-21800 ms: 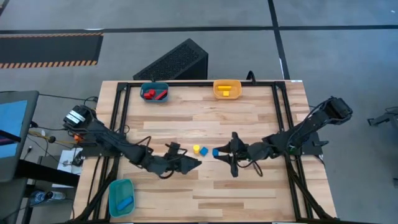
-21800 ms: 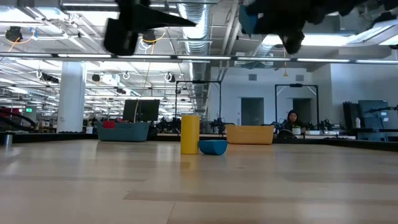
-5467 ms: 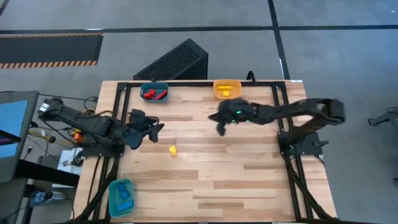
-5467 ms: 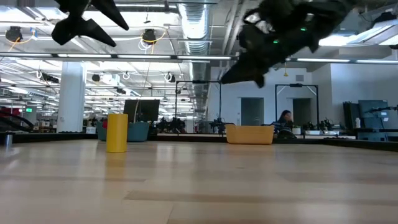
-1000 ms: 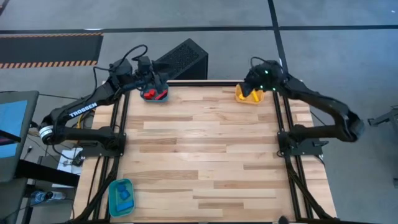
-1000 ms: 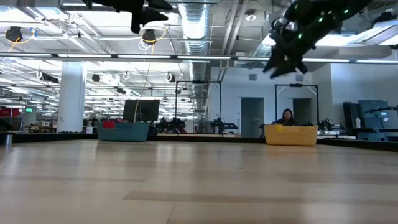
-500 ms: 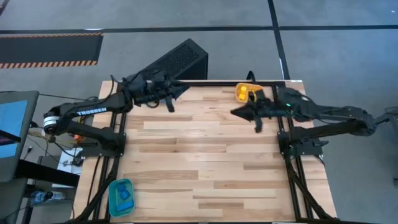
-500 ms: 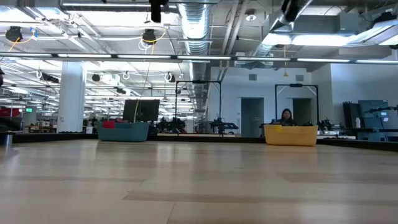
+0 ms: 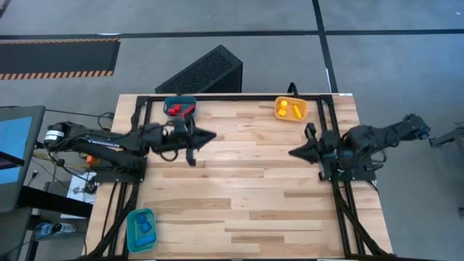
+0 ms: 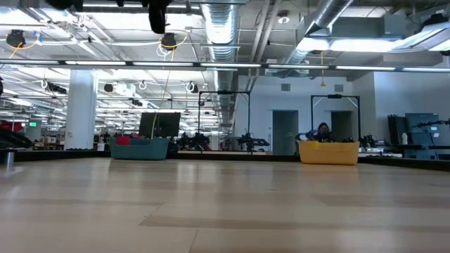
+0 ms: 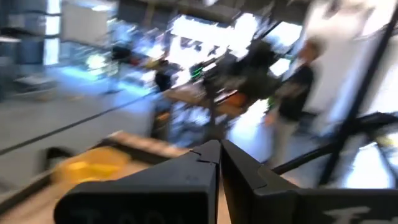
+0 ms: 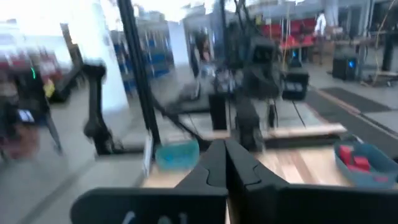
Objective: Sort & place blocks by color
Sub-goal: Return To Home Position
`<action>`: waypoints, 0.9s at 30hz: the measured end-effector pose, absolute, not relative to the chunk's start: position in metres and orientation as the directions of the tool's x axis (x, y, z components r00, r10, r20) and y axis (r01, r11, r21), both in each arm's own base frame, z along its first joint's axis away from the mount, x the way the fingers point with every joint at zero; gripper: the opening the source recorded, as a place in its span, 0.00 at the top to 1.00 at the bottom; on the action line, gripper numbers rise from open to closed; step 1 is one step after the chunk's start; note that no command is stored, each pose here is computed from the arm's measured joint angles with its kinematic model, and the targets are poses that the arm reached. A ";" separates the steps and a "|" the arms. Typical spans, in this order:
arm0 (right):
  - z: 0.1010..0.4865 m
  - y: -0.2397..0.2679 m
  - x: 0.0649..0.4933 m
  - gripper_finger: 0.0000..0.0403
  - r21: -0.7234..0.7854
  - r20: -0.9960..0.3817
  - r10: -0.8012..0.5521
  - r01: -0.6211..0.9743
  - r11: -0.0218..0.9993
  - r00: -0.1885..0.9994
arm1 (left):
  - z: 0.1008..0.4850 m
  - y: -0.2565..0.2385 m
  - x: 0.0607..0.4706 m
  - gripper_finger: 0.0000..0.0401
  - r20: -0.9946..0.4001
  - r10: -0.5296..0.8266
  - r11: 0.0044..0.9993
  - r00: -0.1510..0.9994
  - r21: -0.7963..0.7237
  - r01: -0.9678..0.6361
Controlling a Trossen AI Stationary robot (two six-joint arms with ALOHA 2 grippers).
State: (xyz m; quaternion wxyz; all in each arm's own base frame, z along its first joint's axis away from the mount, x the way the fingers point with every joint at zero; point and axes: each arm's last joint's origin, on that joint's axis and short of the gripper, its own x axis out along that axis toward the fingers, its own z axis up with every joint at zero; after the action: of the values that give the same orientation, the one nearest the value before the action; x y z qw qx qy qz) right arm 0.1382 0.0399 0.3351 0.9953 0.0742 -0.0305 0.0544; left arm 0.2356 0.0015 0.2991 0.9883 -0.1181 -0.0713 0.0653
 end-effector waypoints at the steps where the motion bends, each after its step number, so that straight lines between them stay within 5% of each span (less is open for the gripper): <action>1: 0.328 0.041 0.140 0.98 0.124 0.038 0.091 -0.095 0.988 0.995 | 0.295 -0.002 0.234 1.00 0.163 0.114 0.962 0.980 -0.264 -0.068; 6: 0.297 0.046 0.150 0.96 0.066 -0.174 0.069 -0.059 0.996 0.982 | 0.292 -0.006 0.227 1.00 0.203 0.050 0.980 0.978 -0.201 -0.009; 17: 0.303 0.027 0.121 0.98 -0.058 -0.055 -0.048 0.045 0.997 0.997 | 0.293 -0.002 0.189 1.00 0.075 0.083 0.985 0.994 0.143 -0.093; 27: 0.250 0.017 0.112 0.99 0.005 0.052 -0.030 0.029 1.000 0.998 | 0.225 0.020 0.159 1.00 0.136 0.224 0.971 0.965 0.055 -0.233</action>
State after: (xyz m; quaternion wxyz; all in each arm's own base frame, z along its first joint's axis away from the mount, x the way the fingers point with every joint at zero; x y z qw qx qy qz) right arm 0.1121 0.0166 0.2503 0.9995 0.0023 -0.0261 -0.0148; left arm 0.1587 0.0204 0.2247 0.9906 0.0352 -0.0646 0.1151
